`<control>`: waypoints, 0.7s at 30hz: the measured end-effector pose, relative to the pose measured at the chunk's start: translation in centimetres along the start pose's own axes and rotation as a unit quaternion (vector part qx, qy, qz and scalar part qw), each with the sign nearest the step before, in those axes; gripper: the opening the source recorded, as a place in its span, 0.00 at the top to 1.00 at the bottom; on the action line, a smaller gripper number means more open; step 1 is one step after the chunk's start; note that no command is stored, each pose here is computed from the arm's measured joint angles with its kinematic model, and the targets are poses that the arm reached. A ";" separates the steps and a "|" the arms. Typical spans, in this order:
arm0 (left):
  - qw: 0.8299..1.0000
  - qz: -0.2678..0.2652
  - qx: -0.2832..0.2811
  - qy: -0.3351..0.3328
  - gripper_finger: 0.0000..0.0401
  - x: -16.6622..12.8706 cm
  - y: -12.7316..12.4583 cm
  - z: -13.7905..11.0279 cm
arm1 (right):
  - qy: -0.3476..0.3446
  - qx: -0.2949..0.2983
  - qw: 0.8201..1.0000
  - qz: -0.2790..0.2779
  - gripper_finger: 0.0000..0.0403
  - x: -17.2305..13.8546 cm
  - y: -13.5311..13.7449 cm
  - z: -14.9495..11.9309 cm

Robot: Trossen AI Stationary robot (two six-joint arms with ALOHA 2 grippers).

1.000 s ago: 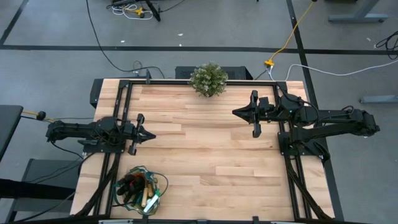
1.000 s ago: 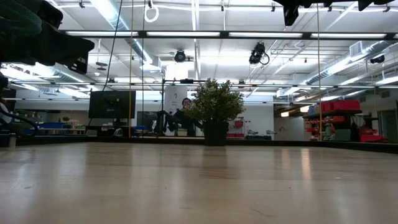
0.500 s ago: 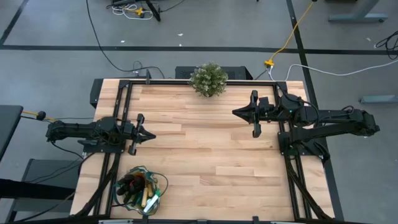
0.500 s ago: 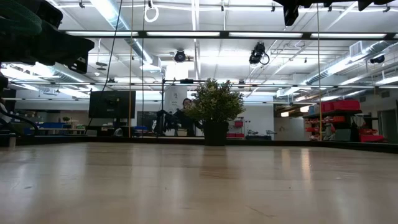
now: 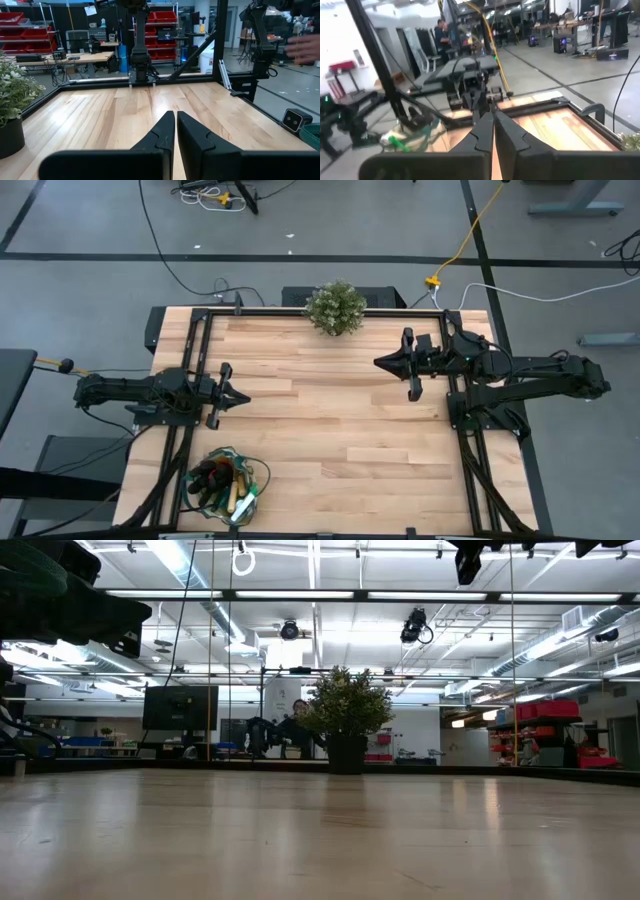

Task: Pick & Place Garden tools in Gardening bag
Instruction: Return to Home Position

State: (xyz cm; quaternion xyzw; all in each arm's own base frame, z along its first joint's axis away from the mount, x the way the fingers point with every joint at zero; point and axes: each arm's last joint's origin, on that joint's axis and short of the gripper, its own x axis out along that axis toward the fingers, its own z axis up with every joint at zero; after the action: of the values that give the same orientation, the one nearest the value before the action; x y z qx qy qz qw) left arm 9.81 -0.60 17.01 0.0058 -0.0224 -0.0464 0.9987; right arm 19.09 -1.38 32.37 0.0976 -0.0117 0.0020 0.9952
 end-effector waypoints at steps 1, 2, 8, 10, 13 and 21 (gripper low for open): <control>1.000 0.000 0.000 0.000 0.94 0.0 0.0 0.0 | 0.008 -0.004 1.000 0.002 0.95 0.0 0.0 -0.1; 1.000 0.000 0.000 0.000 0.94 0.0 0.0 0.0 | 0.021 -0.009 1.000 0.007 0.95 0.0 0.0 -0.4; 1.000 0.000 0.000 0.000 0.94 0.0 0.0 0.0 | 0.032 0.011 0.999 0.012 0.95 0.1 0.0 -0.6; 1.000 0.000 0.000 0.000 0.94 0.0 0.0 0.0 | 0.014 0.019 1.000 0.015 0.95 -0.1 0.1 -0.2; 1.000 0.000 0.000 0.000 0.94 0.0 0.0 0.0 | -0.001 -0.008 0.999 0.032 0.95 -0.7 0.3 0.1; 1.000 0.000 0.000 0.000 0.94 0.0 0.0 0.0 | -0.080 -0.071 0.988 0.106 0.95 -3.5 0.4 -3.6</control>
State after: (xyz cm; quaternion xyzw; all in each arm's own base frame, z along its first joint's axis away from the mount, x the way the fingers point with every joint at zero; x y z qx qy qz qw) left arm 9.81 -0.59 17.01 0.0060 -0.0219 -0.0462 0.9987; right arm 15.68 -0.25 28.88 0.0243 -0.1022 0.0990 0.9895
